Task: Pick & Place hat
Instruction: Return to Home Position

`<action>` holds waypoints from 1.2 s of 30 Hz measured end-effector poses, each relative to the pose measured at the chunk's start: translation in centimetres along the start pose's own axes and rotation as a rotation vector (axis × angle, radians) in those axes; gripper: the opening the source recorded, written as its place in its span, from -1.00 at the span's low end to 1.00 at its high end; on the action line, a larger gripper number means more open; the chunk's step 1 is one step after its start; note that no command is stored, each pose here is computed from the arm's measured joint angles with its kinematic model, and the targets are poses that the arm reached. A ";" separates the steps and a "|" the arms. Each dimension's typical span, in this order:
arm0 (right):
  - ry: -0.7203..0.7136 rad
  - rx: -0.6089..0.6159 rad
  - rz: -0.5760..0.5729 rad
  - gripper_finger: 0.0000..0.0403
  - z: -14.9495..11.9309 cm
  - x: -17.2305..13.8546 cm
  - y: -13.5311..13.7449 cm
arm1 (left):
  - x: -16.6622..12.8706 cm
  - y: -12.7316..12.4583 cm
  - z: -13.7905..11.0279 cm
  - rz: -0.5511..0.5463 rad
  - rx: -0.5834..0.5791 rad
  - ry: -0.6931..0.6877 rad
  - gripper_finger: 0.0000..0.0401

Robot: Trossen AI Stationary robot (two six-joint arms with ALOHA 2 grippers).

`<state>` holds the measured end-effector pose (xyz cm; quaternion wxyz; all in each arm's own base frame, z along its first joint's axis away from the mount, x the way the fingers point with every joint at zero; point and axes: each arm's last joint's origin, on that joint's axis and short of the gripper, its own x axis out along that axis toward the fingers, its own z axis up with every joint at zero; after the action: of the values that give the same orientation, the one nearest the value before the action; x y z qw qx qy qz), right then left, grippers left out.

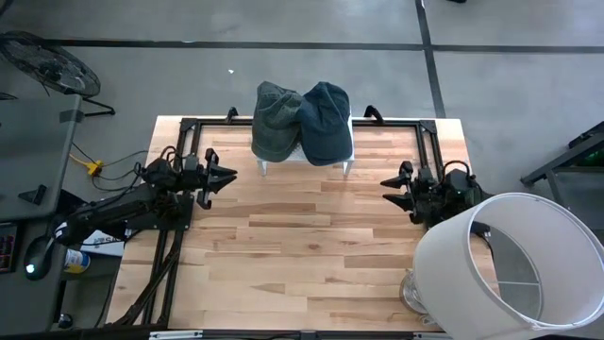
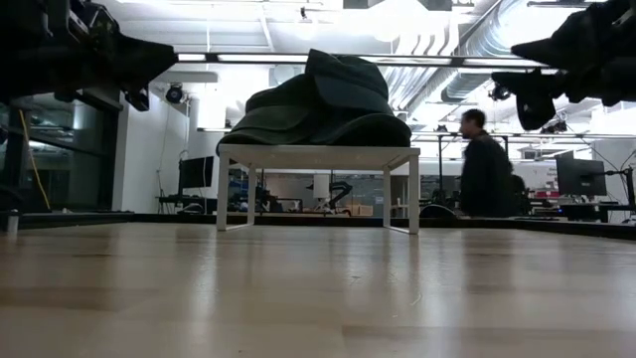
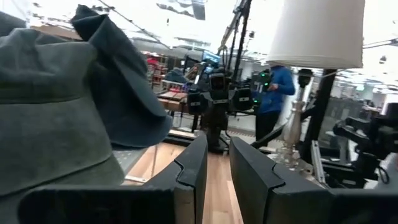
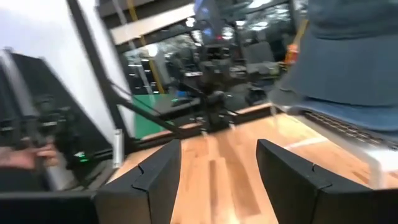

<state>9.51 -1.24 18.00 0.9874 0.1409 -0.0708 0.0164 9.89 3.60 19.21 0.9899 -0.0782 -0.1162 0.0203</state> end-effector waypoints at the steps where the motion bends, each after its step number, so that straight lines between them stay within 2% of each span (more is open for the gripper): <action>1: 0.003 0.002 -0.023 0.00 -0.1 0.0 -0.1 | 0.0 0.0 0.0 0.009 -0.002 0.002 -0.66; 8: 0.068 0.021 -0.166 0.00 -0.9 -0.1 -0.7 | 0.0 0.2 -0.3 0.038 -0.023 0.023 -0.66; 16: 0.076 0.054 -0.175 0.00 -1.0 0.0 -0.8 | 0.0 0.2 -0.4 0.042 -0.053 0.028 -0.66; 18: 0.072 0.008 -0.180 0.00 -1.0 0.0 -0.8 | 0.0 0.2 -0.3 0.039 -0.056 0.019 -0.66; 22: 0.081 -0.117 -0.089 -0.01 -0.8 0.0 -0.5 | 0.0 0.0 0.3 0.007 0.070 -0.029 -0.66; 25: 0.084 -0.143 -0.034 0.00 -0.8 0.1 -0.3 | 0.0 -0.3 0.8 -0.058 0.229 -0.064 -0.66; 26: 0.088 -0.134 -0.030 0.00 -0.8 0.1 -0.3 | 0.0 -0.4 0.9 -0.070 0.251 -0.066 -0.66; 29: 0.088 -0.088 -0.051 -0.01 -0.9 0.1 -0.4 | 0.0 -0.4 1.0 -0.067 0.252 -0.061 -0.66; 36: 0.083 -0.069 -0.059 0.00 -0.8 0.1 -0.4 | 0.1 -0.4 1.1 -0.066 0.254 -0.061 -0.66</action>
<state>9.70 -1.38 17.12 0.9938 0.1080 -0.0261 -0.0092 9.70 3.34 20.35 0.9880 0.0525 -0.1454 0.0047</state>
